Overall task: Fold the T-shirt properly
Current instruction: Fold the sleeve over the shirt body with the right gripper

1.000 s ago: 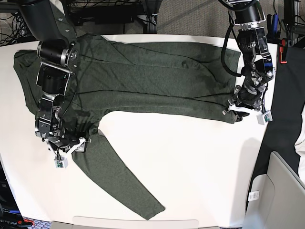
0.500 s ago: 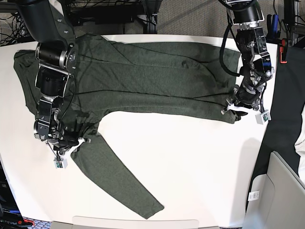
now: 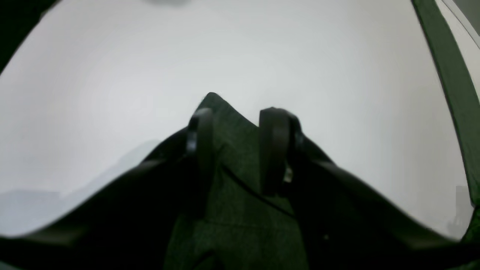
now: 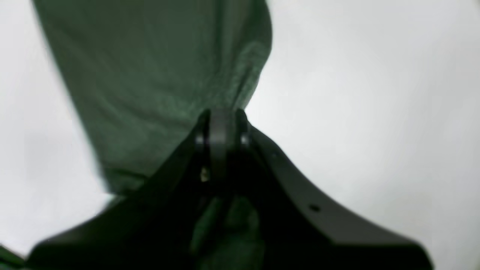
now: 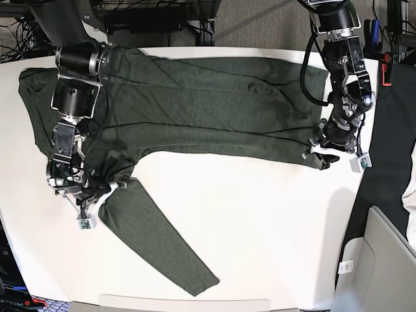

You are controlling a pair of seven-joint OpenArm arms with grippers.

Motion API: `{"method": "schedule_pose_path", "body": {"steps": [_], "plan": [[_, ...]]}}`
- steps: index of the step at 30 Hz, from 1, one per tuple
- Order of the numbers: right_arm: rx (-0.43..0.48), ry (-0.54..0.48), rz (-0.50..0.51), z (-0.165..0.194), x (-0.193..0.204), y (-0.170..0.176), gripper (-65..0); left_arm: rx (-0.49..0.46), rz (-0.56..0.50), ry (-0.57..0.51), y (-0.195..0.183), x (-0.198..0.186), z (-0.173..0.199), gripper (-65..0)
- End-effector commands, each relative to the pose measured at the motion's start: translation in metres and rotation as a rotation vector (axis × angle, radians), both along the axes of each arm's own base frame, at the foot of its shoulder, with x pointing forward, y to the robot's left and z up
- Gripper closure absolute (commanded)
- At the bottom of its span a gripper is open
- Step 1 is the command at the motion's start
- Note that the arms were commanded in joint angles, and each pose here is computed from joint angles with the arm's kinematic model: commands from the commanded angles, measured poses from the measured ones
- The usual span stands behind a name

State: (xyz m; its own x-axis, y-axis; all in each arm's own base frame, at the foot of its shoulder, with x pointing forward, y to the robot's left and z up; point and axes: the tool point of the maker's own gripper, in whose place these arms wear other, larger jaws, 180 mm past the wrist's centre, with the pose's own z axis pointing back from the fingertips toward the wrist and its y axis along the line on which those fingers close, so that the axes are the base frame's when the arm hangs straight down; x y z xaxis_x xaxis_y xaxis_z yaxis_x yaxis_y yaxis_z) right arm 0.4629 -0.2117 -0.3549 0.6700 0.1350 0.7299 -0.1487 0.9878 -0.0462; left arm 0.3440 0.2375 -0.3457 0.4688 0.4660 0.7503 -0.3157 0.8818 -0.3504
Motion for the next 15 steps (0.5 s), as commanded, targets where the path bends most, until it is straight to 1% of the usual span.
{"method": "schedule_pose_path", "body": {"steps": [1, 6, 9, 15], "plan": [[0.01, -0.064, 0.012, 0.025, 0.009, -0.002, -0.7, 0.018, 0.005, -0.04, 0.005, 0.005, 0.013, -20.7], [0.1, -0.075, 0.067, 0.035, -0.016, 0.006, -0.7, 0.019, 0.007, -0.042, 0.006, 0.005, 0.013, -20.7], [0.141, -0.059, 0.126, 0.036, -0.033, 0.017, -0.7, 0.022, 0.006, -0.045, 0.006, 0.006, 0.015, -20.7], [0.179, -0.017, 0.302, 0.03, -0.076, 0.049, -0.7, 0.022, 0.007, -0.046, 0.006, 0.006, 0.015, -20.7]]}}
